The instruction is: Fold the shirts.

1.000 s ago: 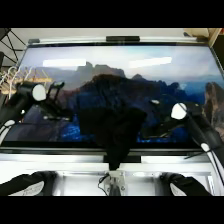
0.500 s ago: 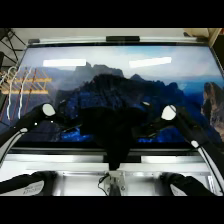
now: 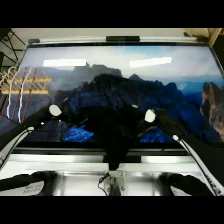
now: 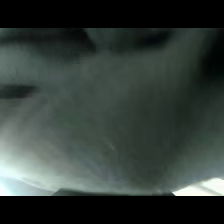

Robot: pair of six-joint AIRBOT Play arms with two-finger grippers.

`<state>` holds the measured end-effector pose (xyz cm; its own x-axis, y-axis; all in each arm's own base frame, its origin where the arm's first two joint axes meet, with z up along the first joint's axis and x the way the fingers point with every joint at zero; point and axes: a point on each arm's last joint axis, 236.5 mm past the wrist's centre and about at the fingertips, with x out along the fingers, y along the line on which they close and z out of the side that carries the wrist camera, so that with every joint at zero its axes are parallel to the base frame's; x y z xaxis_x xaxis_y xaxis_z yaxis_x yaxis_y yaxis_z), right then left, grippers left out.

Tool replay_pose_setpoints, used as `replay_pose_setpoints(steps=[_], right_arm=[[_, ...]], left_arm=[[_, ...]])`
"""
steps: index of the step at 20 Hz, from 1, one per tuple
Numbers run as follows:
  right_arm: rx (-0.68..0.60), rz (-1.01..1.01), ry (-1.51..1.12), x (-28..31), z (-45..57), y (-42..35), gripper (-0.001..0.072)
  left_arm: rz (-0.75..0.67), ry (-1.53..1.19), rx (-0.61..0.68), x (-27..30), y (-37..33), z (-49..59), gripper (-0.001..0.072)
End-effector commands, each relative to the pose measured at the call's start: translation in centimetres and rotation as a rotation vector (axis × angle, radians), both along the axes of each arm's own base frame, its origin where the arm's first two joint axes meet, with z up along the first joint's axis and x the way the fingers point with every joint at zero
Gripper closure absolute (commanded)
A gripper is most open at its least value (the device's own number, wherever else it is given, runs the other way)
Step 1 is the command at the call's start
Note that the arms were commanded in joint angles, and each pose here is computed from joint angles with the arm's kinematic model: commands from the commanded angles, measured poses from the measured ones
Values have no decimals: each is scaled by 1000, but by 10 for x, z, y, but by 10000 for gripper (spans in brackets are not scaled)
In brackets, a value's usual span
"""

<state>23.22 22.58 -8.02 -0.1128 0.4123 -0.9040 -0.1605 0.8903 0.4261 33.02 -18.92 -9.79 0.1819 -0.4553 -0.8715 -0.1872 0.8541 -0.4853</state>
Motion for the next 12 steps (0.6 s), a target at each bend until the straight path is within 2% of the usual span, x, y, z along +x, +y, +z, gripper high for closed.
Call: replay_pose_setpoints(steps=[1,3,5,6,9,12], right_arm=[[1,70,-136,27,27,2,645],[-85,154,-321,54,85,-19,645],[-173,175,-616,87,181,-48,644],[-196,142,-794,97,245,-63,644],[-144,-68,-1278,77,429,-110,643],[44,-216,-1499,13,519,-136,643]], left_arm=[[-137,-294,-21,45,-11,75,674],[-183,-602,-18,78,-6,185,674],[-121,-949,-29,85,17,338,674],[-68,-1141,-33,71,35,423,674],[82,-1615,-20,-27,86,615,674],[153,-1849,19,-121,109,689,674]])
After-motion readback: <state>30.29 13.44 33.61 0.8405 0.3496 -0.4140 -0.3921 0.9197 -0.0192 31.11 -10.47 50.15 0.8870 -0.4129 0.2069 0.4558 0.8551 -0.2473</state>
